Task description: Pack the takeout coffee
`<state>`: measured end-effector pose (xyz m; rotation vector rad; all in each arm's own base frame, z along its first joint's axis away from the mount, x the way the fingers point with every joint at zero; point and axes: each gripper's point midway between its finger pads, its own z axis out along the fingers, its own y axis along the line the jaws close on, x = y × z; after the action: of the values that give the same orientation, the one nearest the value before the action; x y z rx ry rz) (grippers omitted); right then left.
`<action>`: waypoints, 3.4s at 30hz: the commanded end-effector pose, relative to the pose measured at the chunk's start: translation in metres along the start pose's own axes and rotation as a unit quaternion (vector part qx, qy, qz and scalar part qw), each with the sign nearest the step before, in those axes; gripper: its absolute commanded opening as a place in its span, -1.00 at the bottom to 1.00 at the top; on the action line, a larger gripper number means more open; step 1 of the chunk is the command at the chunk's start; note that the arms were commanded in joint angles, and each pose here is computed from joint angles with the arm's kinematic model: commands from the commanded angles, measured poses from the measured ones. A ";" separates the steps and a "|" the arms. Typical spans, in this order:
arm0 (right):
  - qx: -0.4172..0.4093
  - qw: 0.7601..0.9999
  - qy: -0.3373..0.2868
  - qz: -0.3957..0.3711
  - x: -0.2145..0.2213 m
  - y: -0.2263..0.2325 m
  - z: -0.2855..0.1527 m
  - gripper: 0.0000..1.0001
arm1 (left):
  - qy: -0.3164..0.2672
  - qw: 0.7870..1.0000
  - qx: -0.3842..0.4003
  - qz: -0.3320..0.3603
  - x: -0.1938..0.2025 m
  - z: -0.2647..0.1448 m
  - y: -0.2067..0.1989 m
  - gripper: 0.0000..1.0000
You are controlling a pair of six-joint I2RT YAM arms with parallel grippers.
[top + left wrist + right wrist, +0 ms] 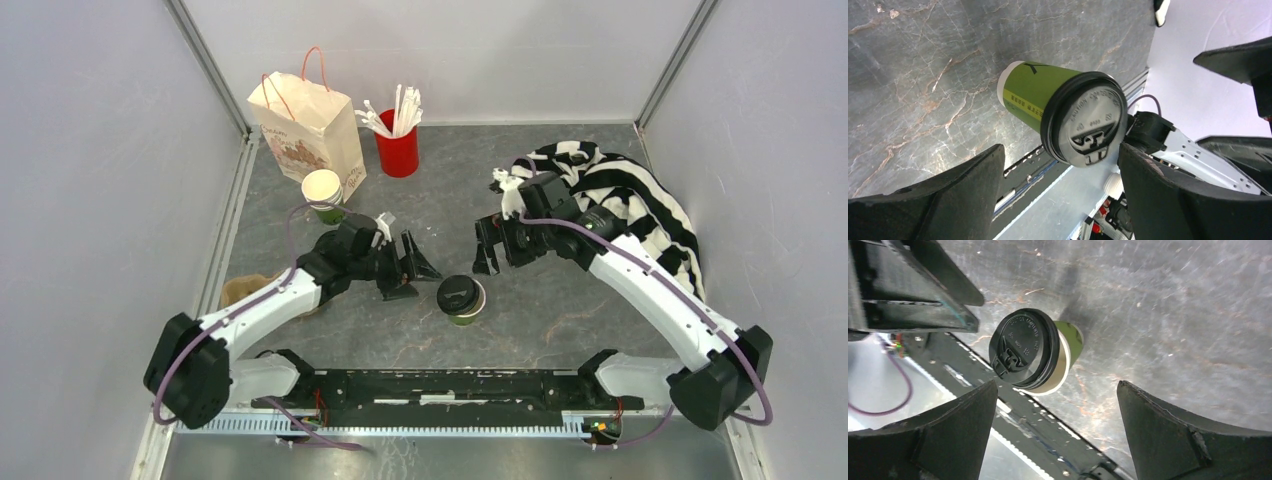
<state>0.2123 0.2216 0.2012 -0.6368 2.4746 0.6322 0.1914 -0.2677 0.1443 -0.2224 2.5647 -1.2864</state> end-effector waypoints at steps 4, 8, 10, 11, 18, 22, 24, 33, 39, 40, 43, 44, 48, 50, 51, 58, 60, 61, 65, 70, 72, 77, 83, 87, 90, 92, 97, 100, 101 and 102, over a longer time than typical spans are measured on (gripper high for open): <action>-0.103 0.988 0.007 0.112 0.015 0.007 0.017 0.87 | 0.021 0.999 0.042 0.009 -0.001 0.031 -0.022 0.69; -0.117 0.983 0.017 0.142 0.033 -0.002 0.028 0.83 | 0.029 0.999 0.043 0.016 0.001 0.040 -0.026 0.59; -0.137 0.979 0.021 0.152 0.039 0.003 0.033 0.79 | 0.031 0.998 0.047 0.018 0.003 0.041 -0.029 0.52; -0.146 0.977 0.024 0.157 0.043 0.005 0.035 0.79 | 0.032 0.998 0.048 0.018 0.004 0.042 -0.030 0.49; -0.182 0.968 0.031 0.169 0.051 0.013 0.042 0.77 | 0.044 0.997 0.055 0.023 0.017 0.051 -0.041 0.31; -0.181 0.968 0.029 0.169 0.052 0.012 0.043 0.78 | 0.037 0.997 0.056 0.031 0.019 0.051 -0.050 0.19; -0.180 0.969 0.028 0.168 0.053 0.012 0.042 0.78 | 0.039 0.998 0.044 0.031 0.022 0.050 -0.048 0.16; -0.128 0.981 0.034 0.143 0.062 -0.006 0.040 0.74 | 0.043 0.998 0.033 0.035 0.029 0.050 -0.049 0.07; -0.130 0.981 0.029 0.138 0.063 -0.012 0.039 0.71 | 0.045 0.998 0.009 0.042 0.029 0.053 -0.040 0.06; -0.131 0.982 0.027 0.137 0.062 -0.012 0.038 0.71 | 0.045 0.998 0.005 0.044 0.029 0.053 -0.040 0.06; -0.139 0.981 0.027 0.130 0.061 -0.013 0.035 0.73 | 0.042 0.998 -0.008 0.050 0.028 0.050 -0.037 0.13; -0.140 0.981 0.025 0.128 0.061 -0.014 0.034 0.75 | 0.042 0.998 -0.009 0.051 0.028 0.048 -0.036 0.15; -0.160 0.978 0.021 0.135 0.062 -0.008 0.034 0.67 | 0.041 0.998 -0.001 0.047 0.030 0.042 -0.039 0.20; -0.177 0.974 0.019 0.141 0.063 -0.003 0.034 0.54 | 0.044 0.998 0.003 0.046 0.031 0.042 -0.041 0.19; -0.181 0.973 0.020 0.142 0.063 -0.002 0.035 0.47 | 0.046 0.998 0.004 0.045 0.032 0.042 -0.042 0.17; -0.185 0.973 0.016 0.141 0.060 -0.003 0.039 0.32 | 0.047 0.998 -0.005 0.048 0.031 0.047 -0.038 0.13; -0.180 0.974 0.013 0.138 0.060 -0.005 0.041 0.27 | 0.046 0.998 -0.008 0.048 0.031 0.048 -0.036 0.12; -0.180 0.974 0.012 0.137 0.061 -0.006 0.042 0.25 | 0.046 0.998 -0.011 0.047 0.031 0.049 -0.035 0.10; -0.195 0.973 0.006 0.126 0.068 -0.007 0.048 0.20 | 0.046 0.998 -0.021 0.045 0.033 0.050 -0.026 0.04; -0.234 0.964 -0.007 0.130 0.081 -0.009 0.056 0.08 | 0.050 0.997 -0.034 0.043 0.037 0.051 -0.012 -0.01; -0.241 0.962 -0.009 0.126 0.088 -0.011 0.059 0.07 | 0.049 0.997 -0.042 0.041 0.039 0.052 -0.005 -0.02; -0.248 0.961 -0.005 0.119 0.090 -0.014 0.057 0.15 | 0.055 0.997 -0.043 0.037 0.044 0.053 0.002 -0.04; -0.259 0.957 -0.041 0.125 0.059 -0.008 0.039 0.41 | 0.053 0.997 -0.045 0.042 0.041 0.050 -0.002 -0.04; -0.264 0.953 -0.039 0.142 0.062 -0.013 0.045 0.37 | 0.054 0.996 -0.058 0.036 0.044 0.051 0.008 -0.07; -0.257 0.954 -0.030 0.152 0.073 -0.019 0.055 0.27 | 0.057 0.996 -0.066 0.034 0.047 0.051 0.015 -0.10; -0.248 0.954 -0.015 0.169 0.091 -0.026 0.068 0.18 | 0.058 0.995 -0.078 0.029 0.050 0.052 0.026 -0.12; -0.243 0.949 0.029 0.200 0.134 -0.032 0.086 0.13 | 0.063 0.994 -0.084 0.017 0.058 0.051 0.042 -0.17; -0.237 0.955 0.006 0.180 0.110 -0.031 0.076 0.17 | 0.054 0.997 -0.045 0.028 0.054 0.043 0.017 -0.03; -0.233 0.957 -0.003 0.172 0.100 -0.031 0.071 0.20 | 0.051 0.998 -0.028 0.032 0.052 0.039 0.006 0.03; -0.232 0.958 -0.009 0.165 0.091 -0.030 0.066 0.24 | 0.050 0.998 -0.017 0.031 0.051 0.037 -0.001 0.09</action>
<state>0.1714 0.2165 0.1002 -0.3543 2.3947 1.5693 0.1604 -0.3182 0.1144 -0.0436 2.6300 -1.2879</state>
